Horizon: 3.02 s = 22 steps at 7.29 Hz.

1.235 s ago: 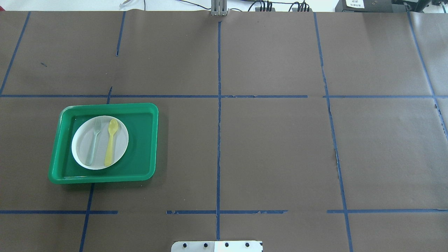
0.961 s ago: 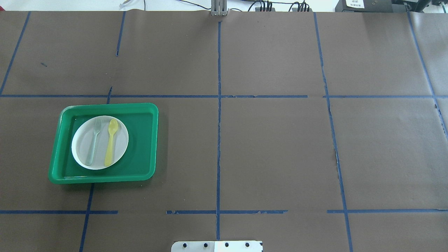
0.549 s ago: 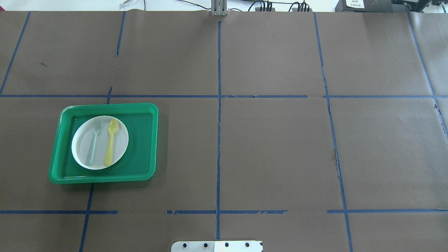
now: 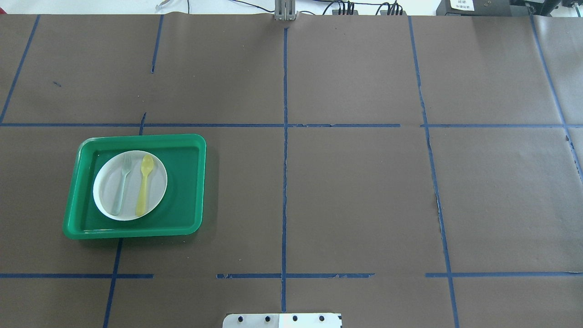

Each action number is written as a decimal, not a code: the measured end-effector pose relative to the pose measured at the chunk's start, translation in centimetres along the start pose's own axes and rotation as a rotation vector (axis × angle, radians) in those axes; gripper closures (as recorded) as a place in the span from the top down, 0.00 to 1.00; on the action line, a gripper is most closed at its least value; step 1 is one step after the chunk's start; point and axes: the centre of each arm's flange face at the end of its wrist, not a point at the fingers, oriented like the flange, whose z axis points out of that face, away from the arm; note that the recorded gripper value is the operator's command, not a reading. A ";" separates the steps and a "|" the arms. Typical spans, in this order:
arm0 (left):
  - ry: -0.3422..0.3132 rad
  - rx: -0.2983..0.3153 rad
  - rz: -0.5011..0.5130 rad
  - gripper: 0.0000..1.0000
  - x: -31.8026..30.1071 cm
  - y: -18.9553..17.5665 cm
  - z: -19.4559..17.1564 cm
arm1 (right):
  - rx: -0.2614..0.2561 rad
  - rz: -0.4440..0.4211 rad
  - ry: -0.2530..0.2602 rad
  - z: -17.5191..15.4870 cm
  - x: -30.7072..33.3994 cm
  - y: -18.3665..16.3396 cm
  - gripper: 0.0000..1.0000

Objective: Place spoon

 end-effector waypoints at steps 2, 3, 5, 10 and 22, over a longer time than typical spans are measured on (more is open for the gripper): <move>0.030 -0.013 -0.074 1.00 10.2 0.0 6.5 | 0.000 0.000 0.000 0.0 0.0 0.0 1.00; 0.030 -0.020 -0.112 0.94 14.2 -0.5 9.7 | 0.001 0.000 0.000 0.0 0.0 0.0 1.00; 0.009 -0.030 -0.136 0.65 18.9 -0.3 14.5 | 0.000 0.000 0.000 0.0 0.0 0.0 1.00; -0.009 -0.098 -0.104 0.56 21.7 2.9 18.7 | 0.001 -0.001 0.000 0.0 0.0 0.0 1.00; 0.006 -0.116 -0.092 0.00 22.8 3.9 18.1 | 0.000 -0.001 0.000 0.0 0.0 0.0 1.00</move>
